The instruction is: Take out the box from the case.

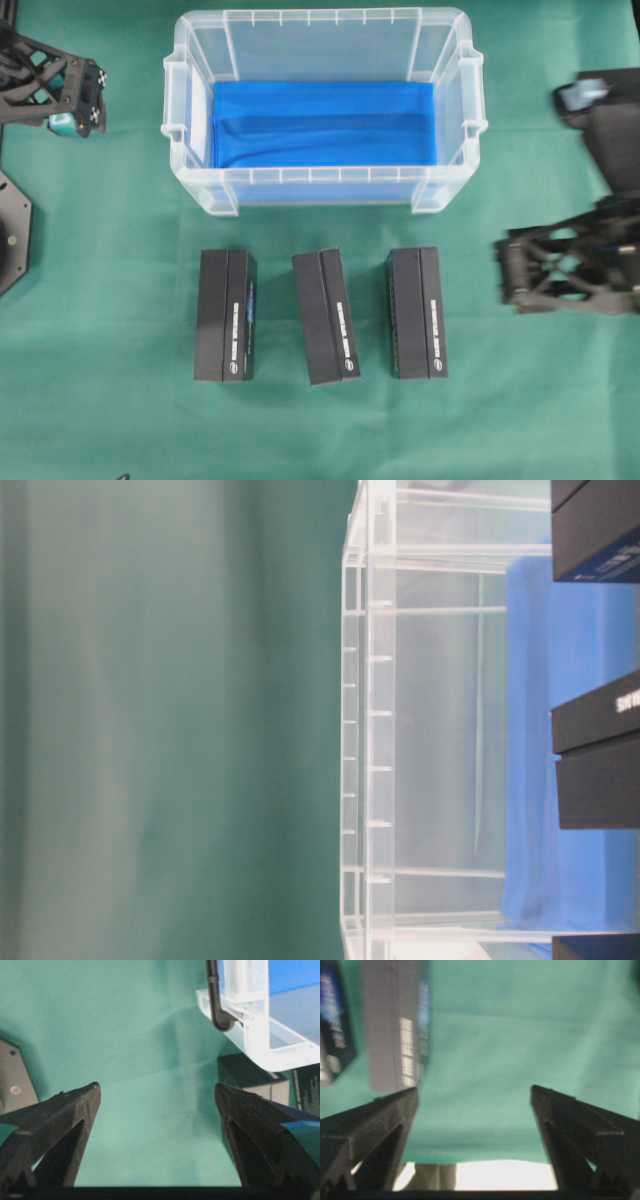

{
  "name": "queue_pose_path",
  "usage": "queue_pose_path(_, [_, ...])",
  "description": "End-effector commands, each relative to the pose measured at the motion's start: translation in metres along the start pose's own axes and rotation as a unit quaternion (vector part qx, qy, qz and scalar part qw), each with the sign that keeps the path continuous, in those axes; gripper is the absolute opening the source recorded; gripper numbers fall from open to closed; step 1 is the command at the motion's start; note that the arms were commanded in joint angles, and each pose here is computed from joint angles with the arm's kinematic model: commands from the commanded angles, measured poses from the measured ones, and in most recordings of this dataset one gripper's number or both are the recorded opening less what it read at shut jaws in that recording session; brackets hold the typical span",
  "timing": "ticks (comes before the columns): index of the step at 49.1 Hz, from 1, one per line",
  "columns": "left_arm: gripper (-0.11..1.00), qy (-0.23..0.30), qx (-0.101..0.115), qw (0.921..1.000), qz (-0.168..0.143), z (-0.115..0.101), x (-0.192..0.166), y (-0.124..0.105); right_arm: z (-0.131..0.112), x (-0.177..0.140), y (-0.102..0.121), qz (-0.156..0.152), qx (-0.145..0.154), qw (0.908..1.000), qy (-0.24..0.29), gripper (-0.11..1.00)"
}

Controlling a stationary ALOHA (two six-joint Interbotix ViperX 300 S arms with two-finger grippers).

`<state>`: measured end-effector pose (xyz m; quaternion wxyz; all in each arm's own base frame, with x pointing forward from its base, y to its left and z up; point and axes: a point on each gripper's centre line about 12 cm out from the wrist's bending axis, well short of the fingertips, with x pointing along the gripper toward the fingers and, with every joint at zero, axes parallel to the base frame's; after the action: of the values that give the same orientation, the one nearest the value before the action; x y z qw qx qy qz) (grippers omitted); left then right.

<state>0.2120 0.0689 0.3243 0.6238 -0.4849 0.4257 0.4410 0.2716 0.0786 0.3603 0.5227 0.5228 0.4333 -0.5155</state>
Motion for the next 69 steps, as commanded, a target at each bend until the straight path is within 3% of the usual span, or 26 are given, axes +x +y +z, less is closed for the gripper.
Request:
queue_pose_path(1, [0.98,-0.003,0.001,1.0,-0.007,0.0,-0.005,-0.002,0.0,-0.011,-0.019,0.015,0.0,0.9998,0.015,0.92])
queue_pose_path(8, [0.98,-0.002,0.002,1.0,-0.008,-0.001,-0.005,-0.002,0.003,-0.013,-0.03,0.02,0.004,0.9997,0.017,0.92])
queue_pose_path(19, [0.98,-0.002,0.002,1.0,-0.009,-0.001,-0.005,-0.002,0.016,-0.011,-0.024,0.03,0.01,0.9995,0.002,0.92])
queue_pose_path(31, [0.98,-0.002,-0.009,0.9999,-0.008,-0.002,-0.004,-0.002,0.064,0.001,-0.017,0.018,-0.01,0.9997,-0.013,0.92])
queue_pose_path(55, [0.98,-0.002,-0.023,0.9997,-0.007,-0.002,-0.004,-0.001,0.169,0.024,-0.032,0.017,-0.024,0.9989,-0.036,0.91])
queue_pose_path(69, [0.98,-0.001,-0.024,0.9997,-0.008,-0.002,-0.005,-0.001,0.189,0.023,-0.039,0.014,-0.023,0.9989,-0.04,0.91])
